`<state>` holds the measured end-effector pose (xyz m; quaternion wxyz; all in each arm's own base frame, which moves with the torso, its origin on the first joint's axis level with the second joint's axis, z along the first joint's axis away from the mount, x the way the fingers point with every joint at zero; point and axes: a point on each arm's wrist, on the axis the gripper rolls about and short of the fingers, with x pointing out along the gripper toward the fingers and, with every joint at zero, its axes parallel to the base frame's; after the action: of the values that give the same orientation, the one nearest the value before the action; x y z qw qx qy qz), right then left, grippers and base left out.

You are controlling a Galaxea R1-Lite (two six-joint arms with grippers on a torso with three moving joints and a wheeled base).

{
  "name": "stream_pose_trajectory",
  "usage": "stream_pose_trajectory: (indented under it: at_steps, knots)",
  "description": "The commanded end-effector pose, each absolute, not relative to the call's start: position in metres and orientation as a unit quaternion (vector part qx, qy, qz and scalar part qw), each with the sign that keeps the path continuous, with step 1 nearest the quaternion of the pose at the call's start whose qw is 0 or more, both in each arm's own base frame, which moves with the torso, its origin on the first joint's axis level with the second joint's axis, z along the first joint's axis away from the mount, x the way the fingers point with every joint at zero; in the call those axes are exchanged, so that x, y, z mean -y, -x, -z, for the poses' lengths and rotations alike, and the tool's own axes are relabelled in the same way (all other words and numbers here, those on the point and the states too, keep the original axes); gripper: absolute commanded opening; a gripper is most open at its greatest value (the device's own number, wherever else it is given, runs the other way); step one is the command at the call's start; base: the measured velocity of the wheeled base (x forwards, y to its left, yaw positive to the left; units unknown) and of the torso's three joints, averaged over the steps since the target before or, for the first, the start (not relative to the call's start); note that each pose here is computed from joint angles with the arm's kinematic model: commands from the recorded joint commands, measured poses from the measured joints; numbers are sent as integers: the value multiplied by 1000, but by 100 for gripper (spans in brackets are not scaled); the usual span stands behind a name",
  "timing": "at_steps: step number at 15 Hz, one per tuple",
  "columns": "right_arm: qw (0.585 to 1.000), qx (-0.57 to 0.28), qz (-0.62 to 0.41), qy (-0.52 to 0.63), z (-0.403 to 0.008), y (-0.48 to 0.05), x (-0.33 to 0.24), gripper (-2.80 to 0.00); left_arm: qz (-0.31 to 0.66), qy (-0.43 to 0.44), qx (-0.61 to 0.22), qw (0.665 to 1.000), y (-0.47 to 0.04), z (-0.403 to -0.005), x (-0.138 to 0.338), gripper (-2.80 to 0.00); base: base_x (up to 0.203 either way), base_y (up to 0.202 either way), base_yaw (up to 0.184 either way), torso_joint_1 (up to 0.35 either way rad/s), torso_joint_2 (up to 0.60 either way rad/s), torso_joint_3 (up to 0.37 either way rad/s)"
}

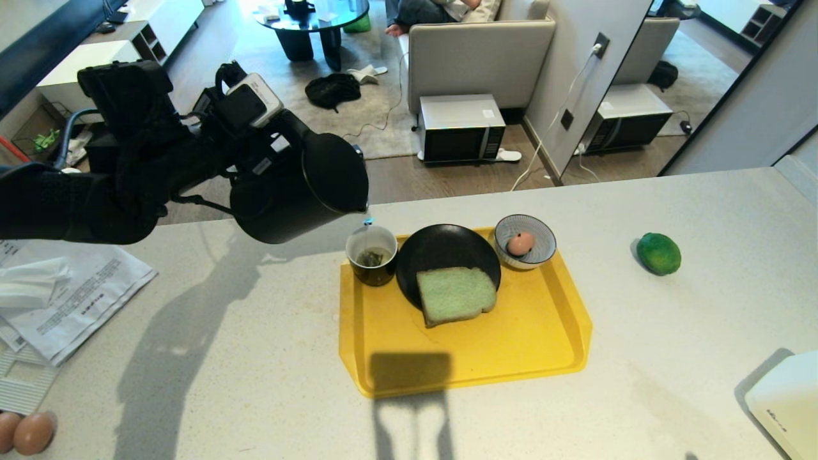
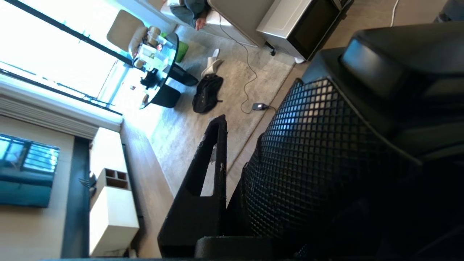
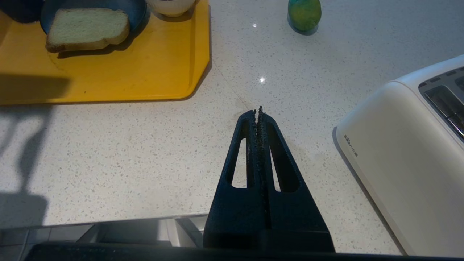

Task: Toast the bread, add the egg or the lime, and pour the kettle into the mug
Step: Pour water into a cup

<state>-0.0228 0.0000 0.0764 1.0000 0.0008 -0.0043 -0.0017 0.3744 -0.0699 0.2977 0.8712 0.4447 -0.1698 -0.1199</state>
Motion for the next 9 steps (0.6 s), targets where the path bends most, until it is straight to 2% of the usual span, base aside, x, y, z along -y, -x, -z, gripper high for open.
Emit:
stream_pose_trajectory:
  at_steps: [1,9]
  knots:
    - [1000,4,2,-1,-76,23,0,-280,122,-451,170,868,-376,-295,72,-280,0,0,0,0,0,0]
    - [1000,3,2,-1,-76,23,0,-280,129,-481,183,848,-374,-296,77,-280,0,0,0,0,0,0]
